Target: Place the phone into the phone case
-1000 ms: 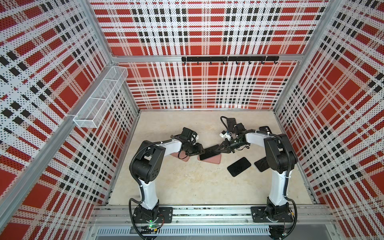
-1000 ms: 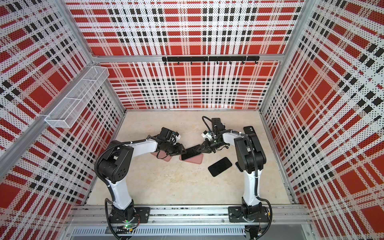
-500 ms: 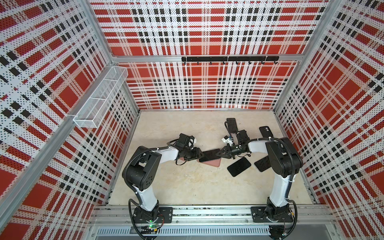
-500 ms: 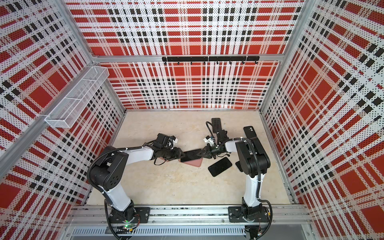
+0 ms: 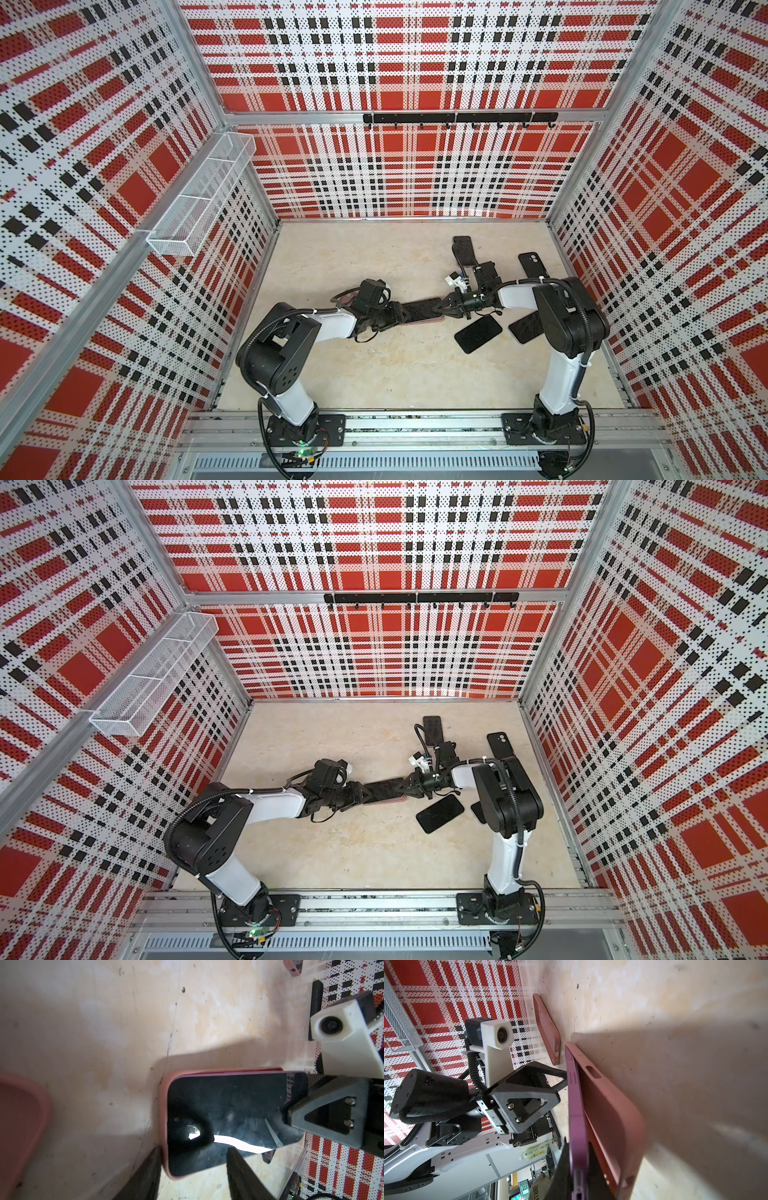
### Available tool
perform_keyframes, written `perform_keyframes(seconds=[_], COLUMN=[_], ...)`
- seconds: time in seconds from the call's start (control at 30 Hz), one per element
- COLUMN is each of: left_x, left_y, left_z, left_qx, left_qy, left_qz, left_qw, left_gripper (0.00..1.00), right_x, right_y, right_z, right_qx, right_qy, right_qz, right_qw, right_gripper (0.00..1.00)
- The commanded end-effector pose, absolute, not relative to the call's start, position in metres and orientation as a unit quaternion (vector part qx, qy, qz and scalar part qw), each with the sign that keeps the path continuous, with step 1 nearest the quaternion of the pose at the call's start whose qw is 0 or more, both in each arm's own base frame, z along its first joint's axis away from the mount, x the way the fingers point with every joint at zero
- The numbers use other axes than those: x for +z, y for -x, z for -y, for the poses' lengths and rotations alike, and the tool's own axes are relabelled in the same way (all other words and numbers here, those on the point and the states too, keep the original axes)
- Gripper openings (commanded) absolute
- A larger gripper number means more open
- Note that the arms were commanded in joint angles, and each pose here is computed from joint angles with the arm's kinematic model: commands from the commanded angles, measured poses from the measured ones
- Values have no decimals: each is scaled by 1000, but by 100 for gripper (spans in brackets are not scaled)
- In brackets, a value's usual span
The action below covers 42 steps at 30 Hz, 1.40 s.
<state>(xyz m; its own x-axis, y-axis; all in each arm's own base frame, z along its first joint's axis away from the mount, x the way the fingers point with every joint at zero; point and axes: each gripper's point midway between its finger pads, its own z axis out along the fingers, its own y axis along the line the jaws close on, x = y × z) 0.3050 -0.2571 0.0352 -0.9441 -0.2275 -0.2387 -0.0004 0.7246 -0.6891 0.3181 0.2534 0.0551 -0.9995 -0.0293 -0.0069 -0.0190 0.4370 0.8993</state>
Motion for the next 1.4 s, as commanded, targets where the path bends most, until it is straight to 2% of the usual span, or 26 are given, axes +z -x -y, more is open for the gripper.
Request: perform_keyframes(seconds=[0.0,0.2,0.53,0.7,0.97,1.37], left_x=[53,39,29,28,25,32], left_y=[-299,-307,-306,-307,-308,-317], left_z=[283,272,263,260,260,269], left_qx=[-402,-346,-308,-293,-289,-279], left_qy=[16,-3,-9,-12,-14,-34], left_qz=[-905,-926,-938,-942,-944,-946], left_qw=[142,149,156,161,160,164], left_gripper=[53,51,48,47,46,45], right_x=[23,19,24,31,40,58], right_y=[-304,-303,-313,-319,-325,-333], right_z=[-246,-241,-227,-222,-211,-199], right_qx=[-465,-439,-370,-344,-296,-252], right_qy=[-1,-17,-32,-38,-50,-64], right_qz=[885,898,928,938,954,965], right_qw=[28,35,33,29,21,-2], right_gripper=[0,3,22,26,30,30])
